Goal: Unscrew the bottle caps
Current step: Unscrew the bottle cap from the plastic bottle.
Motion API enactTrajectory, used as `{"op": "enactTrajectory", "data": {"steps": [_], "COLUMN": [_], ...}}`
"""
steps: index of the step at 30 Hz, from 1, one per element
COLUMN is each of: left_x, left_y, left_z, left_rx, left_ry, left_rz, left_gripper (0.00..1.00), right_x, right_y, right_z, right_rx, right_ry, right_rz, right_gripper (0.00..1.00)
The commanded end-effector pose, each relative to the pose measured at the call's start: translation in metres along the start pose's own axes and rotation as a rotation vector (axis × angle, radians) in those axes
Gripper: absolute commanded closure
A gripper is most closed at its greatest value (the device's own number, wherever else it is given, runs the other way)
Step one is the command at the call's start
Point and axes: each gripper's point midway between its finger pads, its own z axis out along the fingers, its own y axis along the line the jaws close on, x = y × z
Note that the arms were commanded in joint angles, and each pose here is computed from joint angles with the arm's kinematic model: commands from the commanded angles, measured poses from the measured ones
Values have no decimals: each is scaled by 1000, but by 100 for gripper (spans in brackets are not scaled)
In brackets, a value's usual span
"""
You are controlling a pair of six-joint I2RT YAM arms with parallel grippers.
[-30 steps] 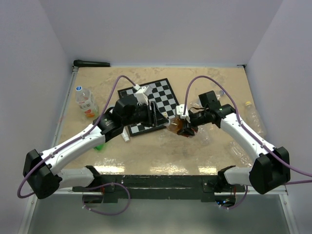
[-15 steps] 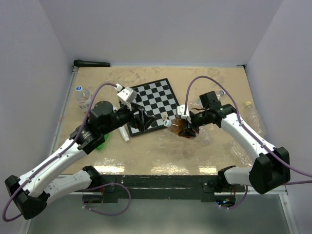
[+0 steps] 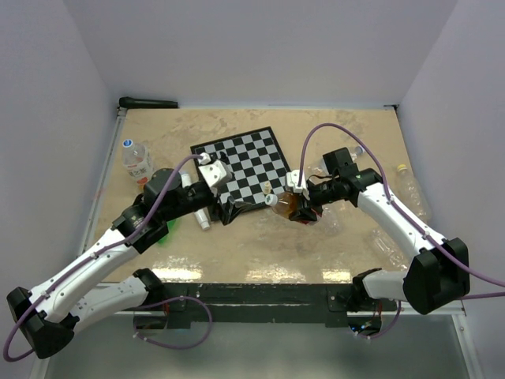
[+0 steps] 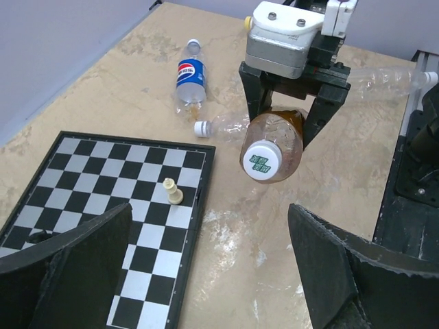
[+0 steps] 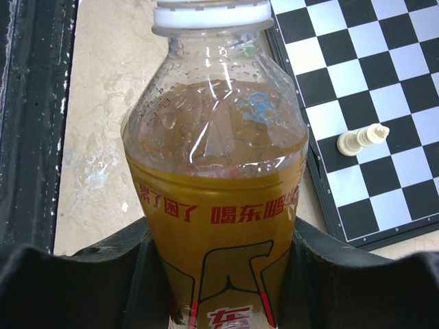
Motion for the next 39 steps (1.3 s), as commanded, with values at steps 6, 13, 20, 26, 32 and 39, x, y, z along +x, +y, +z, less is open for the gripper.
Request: {"op": "enactTrajectory", "data": {"steps": [6,13,20,26,32,39], "left_x": [-6,5,6,6,5,5], "left_y": [-2,-3,-3,-6,-9,-10], "left_z": [3,4,6,4,4,4], "left_rx": [46,74,78,91,113,125], "left_ry": [-42,-15,-9,-13,-18,-21], "left_rz": [146,213,209,225,250,264], "left_gripper": [0,0,0,0,0,0], "right_x": [-7,-7,-8,-8,-7,-7], "right_y": [3,4,4,4,5,5], "right_z": [-2,-3,-3,-3,-3,-3], "right_rx": [-16,-19,-18,-18,-20,-20], "right_ry": [-29,-28,-30,-30,-29,-29], "right_rz": [-24,-24,-27,-29,-28,-28], "right_gripper": [93,93,93,94,93,93]}}
